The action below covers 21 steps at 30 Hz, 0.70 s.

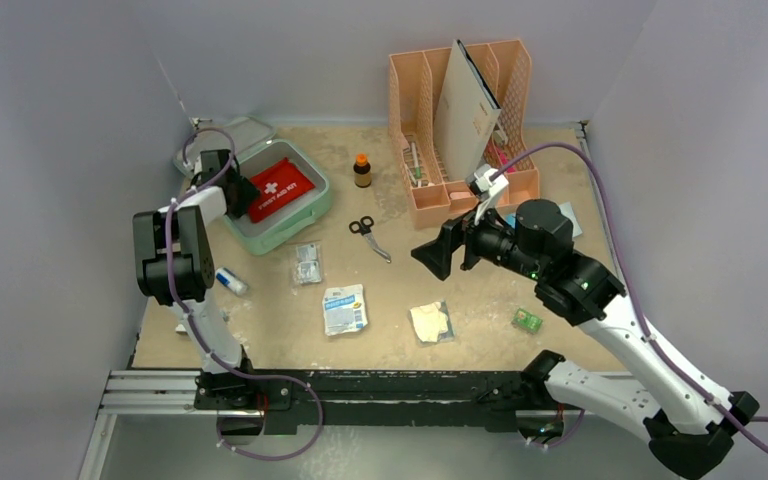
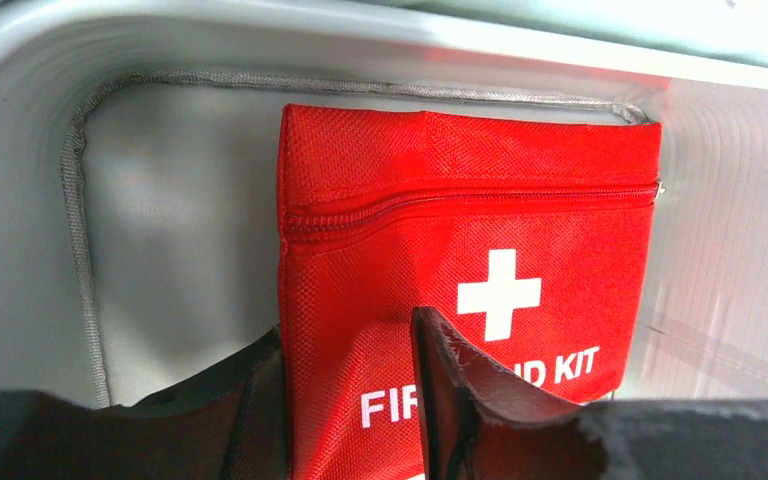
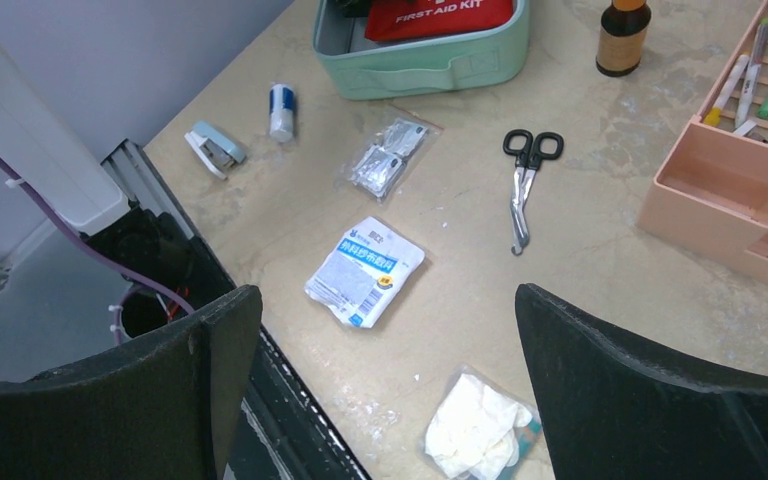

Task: Organize the medicine kit
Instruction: Place the medicine pouch inside the medicine box.

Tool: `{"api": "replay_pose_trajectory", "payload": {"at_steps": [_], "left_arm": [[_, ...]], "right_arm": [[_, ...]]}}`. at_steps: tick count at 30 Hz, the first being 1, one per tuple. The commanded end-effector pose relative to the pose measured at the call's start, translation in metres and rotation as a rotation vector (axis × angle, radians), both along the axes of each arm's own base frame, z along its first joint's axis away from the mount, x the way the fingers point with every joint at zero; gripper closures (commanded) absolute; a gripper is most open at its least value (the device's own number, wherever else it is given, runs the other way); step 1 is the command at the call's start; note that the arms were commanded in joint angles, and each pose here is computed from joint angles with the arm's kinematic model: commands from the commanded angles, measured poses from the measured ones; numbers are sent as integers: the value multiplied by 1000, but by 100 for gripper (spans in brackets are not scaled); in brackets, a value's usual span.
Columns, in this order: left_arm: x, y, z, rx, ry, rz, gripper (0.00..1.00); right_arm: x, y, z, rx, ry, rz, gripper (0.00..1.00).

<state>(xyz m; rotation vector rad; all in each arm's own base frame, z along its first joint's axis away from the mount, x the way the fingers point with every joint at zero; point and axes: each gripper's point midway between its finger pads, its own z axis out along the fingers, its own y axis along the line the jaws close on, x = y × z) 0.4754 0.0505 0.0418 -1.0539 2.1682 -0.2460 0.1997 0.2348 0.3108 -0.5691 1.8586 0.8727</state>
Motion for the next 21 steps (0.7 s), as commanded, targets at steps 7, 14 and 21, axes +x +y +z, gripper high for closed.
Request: {"api": "replay_pose_trajectory", "payload": {"at_steps": [7, 14, 21], "left_arm": [[2, 9, 46, 54, -7, 19, 54], [-7, 13, 49, 78, 15, 28, 48], [-13, 17, 57, 117, 30, 35, 45]], "right_arm": [[-2, -3, 26, 59, -45, -16, 1], [-2, 1, 32, 71, -50, 6, 1], [0, 10, 30, 77, -38, 31, 1]]}}
